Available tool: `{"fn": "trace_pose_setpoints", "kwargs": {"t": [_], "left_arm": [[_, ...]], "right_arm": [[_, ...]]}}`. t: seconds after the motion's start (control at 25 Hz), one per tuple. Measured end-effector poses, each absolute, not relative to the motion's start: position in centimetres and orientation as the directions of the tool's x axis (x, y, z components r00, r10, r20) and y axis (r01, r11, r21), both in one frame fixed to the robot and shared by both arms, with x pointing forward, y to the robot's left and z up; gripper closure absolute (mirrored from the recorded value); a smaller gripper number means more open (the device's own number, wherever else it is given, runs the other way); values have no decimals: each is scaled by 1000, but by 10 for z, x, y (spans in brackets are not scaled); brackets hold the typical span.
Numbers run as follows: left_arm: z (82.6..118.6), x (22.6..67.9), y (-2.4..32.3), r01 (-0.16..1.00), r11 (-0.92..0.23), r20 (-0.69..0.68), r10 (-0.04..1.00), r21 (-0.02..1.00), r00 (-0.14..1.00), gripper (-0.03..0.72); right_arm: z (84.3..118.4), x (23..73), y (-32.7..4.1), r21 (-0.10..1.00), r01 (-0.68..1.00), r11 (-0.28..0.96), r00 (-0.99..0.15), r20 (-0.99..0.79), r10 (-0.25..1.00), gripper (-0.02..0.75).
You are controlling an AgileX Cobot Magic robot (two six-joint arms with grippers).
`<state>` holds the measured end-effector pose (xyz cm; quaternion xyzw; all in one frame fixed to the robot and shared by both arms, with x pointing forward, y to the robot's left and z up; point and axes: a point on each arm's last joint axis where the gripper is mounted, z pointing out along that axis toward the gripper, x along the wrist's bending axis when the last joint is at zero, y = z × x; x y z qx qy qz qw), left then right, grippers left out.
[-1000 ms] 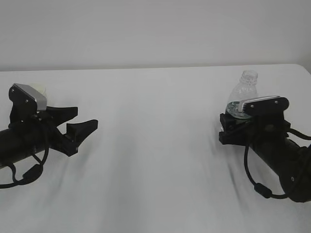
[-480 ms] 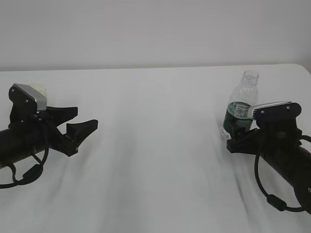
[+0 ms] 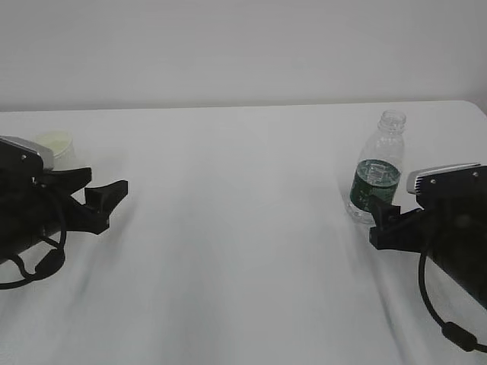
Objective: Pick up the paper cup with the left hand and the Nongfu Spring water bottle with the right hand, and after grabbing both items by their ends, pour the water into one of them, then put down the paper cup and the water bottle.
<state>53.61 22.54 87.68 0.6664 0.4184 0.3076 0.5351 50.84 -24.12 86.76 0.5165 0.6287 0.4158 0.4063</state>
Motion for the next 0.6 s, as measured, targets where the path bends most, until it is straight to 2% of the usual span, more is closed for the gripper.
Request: {"fn": "trace_pose_setpoints", "kwargs": {"t": [0.32, 0.6], "left_arm": [[883, 524, 245, 243, -49, -21, 960, 969, 278, 155], [895, 508, 254, 234, -34, -16, 977, 972, 211, 167]], "right_arm": [[875, 500, -243, 945, 303, 119, -136, -80, 987, 142], [884, 489, -246, 949, 293, 117, -136, -79, 987, 143]]}}
